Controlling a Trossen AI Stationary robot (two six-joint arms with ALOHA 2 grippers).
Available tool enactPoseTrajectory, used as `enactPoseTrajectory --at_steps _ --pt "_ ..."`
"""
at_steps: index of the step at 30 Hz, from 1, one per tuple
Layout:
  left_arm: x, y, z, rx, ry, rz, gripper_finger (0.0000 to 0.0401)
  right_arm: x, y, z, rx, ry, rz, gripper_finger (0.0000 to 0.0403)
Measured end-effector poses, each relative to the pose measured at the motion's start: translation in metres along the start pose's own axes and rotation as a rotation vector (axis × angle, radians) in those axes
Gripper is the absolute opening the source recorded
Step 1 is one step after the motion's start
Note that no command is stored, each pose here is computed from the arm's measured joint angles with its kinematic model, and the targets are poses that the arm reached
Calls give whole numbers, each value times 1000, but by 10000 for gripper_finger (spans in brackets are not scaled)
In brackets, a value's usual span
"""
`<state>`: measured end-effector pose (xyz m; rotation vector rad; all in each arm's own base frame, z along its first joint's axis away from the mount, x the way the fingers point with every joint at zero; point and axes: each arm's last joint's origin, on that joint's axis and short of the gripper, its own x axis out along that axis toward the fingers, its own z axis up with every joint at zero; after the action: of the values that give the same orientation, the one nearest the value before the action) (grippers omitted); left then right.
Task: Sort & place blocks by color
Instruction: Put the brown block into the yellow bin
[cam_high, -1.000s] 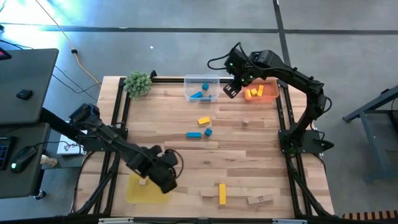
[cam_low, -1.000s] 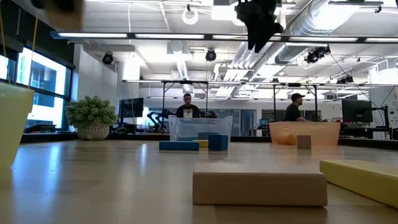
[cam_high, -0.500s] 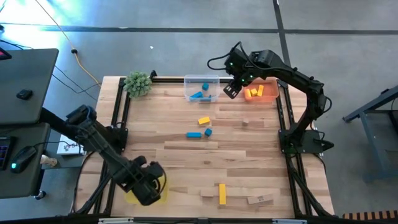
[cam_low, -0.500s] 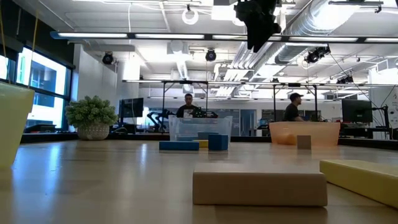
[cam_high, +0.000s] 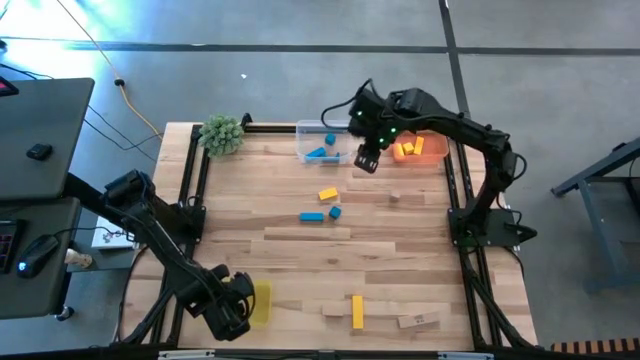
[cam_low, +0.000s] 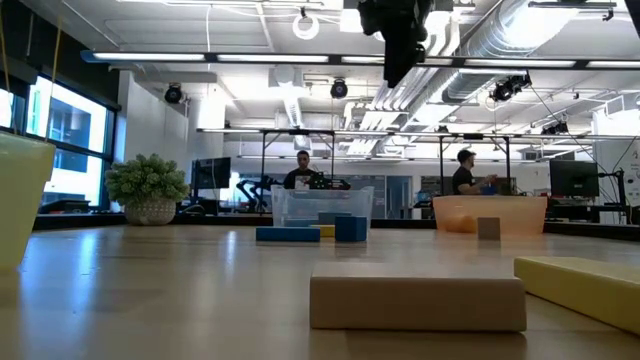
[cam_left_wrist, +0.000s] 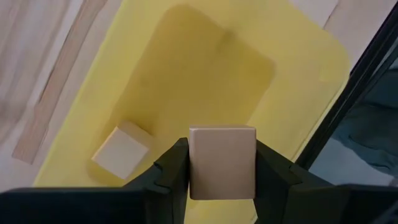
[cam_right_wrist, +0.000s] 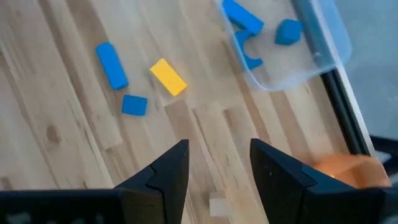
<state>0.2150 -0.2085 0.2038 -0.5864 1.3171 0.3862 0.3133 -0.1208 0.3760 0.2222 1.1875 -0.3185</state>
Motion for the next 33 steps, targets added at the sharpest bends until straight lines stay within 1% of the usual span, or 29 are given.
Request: enactPoseTrajectory --at_steps 4,8,10,13,15,20,26,33 --pt "3 0 -1 13 11 -16 111 13 14 8 -64 -6 18 159" --pt "8 3 -2 24 38 -20 112 27 29 17 -105 -23 62 159" --pt "11 4 -3 24 49 -22 112 34 35 21 -126 -33 107 158" --pt "13 5 -4 25 70 -24 112 44 44 24 -157 -24 216 158" --pt "13 5 -4 33 72 -25 112 52 48 26 -164 -4 250 158" --pt "13 6 -3 66 71 -22 113 75 56 29 -184 51 260 158" --pt "14 11 6 66 73 17 113 99 75 31 -298 81 278 158" --pt "15 14 16 118 79 18 113 116 103 35 -453 29 299 158"
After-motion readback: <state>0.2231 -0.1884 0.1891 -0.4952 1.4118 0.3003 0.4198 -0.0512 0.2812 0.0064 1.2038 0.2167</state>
